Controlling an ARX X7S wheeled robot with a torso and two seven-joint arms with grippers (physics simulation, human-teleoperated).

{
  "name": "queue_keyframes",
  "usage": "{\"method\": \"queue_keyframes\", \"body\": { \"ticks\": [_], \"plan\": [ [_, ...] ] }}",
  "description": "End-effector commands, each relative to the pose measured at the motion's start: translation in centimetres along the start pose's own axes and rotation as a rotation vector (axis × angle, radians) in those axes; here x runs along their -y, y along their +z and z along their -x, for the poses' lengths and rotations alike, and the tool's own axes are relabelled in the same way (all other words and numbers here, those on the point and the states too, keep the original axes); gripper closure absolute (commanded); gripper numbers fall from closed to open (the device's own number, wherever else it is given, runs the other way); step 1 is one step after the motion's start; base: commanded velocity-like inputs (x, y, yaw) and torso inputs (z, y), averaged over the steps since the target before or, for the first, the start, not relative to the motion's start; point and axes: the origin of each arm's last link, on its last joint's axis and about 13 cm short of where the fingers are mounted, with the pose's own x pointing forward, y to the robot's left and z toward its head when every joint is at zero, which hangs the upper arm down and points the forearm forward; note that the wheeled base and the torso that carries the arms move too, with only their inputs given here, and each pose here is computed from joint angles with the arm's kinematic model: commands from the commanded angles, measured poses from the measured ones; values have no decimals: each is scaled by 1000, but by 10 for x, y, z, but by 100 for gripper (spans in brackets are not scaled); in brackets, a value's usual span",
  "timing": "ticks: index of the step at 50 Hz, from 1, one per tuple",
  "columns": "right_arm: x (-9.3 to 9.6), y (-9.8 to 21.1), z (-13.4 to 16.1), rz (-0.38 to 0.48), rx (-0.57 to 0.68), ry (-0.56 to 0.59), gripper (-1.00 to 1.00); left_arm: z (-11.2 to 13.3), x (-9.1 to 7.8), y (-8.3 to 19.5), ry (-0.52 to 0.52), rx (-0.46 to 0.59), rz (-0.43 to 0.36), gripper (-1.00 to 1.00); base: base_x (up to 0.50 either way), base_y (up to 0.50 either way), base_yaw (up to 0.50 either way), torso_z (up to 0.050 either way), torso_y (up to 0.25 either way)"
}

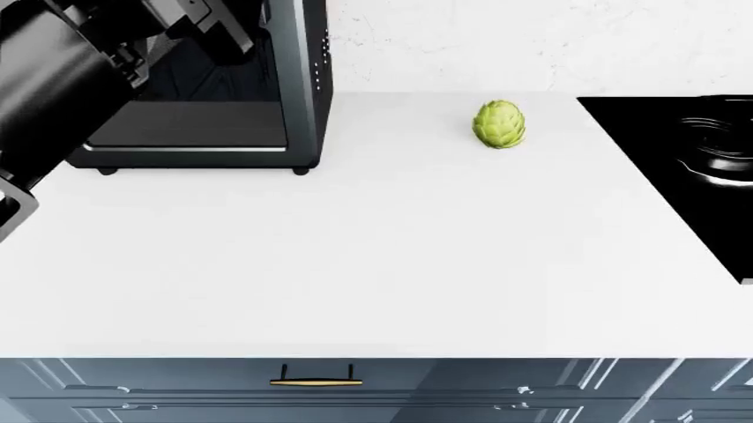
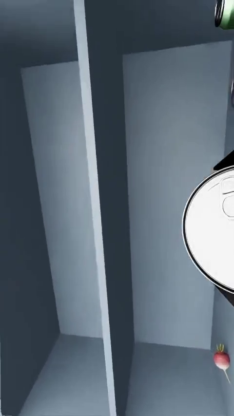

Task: Pick the cans from the counter and place them in their designated side in the cabinet.

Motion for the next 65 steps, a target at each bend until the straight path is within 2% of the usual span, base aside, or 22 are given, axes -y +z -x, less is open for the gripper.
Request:
{"method": "queue_keyframes", "body": {
  "ticks": [1,31,65],
  "plan": [
    [-5,4,-5,56,-7,-65,100,0,4,4,-9,5,-11,-100,0,0,0,0,0],
    [-5,4,-5,56,-7,-65,100,9,17,20,-55,46,-78,-100,0,0,0,0,1],
    [-5,4,-5,56,-7,-65,100,3,20,28,-60,42,-123,-100,0,0,0,0,0]
  ]
}}
